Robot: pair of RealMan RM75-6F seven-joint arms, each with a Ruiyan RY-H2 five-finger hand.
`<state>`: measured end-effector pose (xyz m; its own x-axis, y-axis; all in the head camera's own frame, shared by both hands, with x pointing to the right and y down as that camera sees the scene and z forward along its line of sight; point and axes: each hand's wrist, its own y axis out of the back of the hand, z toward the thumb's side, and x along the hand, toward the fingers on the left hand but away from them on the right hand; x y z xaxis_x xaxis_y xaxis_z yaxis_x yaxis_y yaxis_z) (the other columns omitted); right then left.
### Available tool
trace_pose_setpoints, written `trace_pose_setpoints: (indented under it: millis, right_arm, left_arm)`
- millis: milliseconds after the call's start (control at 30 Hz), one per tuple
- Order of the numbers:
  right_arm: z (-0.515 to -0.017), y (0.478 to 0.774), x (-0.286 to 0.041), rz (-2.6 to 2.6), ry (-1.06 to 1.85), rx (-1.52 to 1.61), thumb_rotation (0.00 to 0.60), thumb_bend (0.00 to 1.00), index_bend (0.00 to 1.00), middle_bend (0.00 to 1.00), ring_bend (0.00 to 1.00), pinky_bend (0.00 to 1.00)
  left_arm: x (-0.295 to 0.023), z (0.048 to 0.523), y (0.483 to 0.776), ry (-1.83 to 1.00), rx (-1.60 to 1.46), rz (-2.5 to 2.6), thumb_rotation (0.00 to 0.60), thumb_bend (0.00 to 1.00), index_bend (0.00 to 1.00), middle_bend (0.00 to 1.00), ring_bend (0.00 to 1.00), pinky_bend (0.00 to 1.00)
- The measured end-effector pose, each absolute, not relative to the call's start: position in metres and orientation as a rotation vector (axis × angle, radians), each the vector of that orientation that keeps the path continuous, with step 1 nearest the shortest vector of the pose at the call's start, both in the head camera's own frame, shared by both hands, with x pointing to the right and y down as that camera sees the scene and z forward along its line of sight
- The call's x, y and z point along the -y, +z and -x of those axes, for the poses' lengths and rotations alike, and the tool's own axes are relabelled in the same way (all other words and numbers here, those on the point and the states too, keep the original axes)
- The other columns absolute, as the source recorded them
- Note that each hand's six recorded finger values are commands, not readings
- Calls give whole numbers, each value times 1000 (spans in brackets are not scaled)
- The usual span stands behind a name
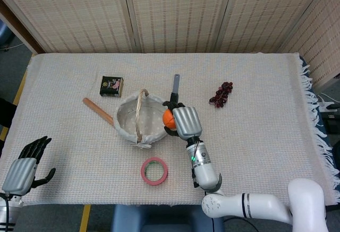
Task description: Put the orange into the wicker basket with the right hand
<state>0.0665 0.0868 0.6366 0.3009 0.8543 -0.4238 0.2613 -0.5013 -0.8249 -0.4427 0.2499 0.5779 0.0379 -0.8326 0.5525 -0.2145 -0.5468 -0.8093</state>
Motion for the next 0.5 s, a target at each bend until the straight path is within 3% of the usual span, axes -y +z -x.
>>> trace_pose_setpoints:
  millis: [233, 500]
  right_arm:
    - [-48, 654, -79, 1885, 1231, 983, 600, 258, 329, 621, 634, 713]
    - [-33, 676, -80, 1877, 1232, 977, 600, 257, 364, 570, 497, 508]
  left_arm:
    - [-251, 444, 578, -1552, -1056, 1809, 600, 349, 0, 0, 0, 82]
    - [-251, 444, 579, -1558, -1056, 1822, 600, 348, 0, 0, 0, 81]
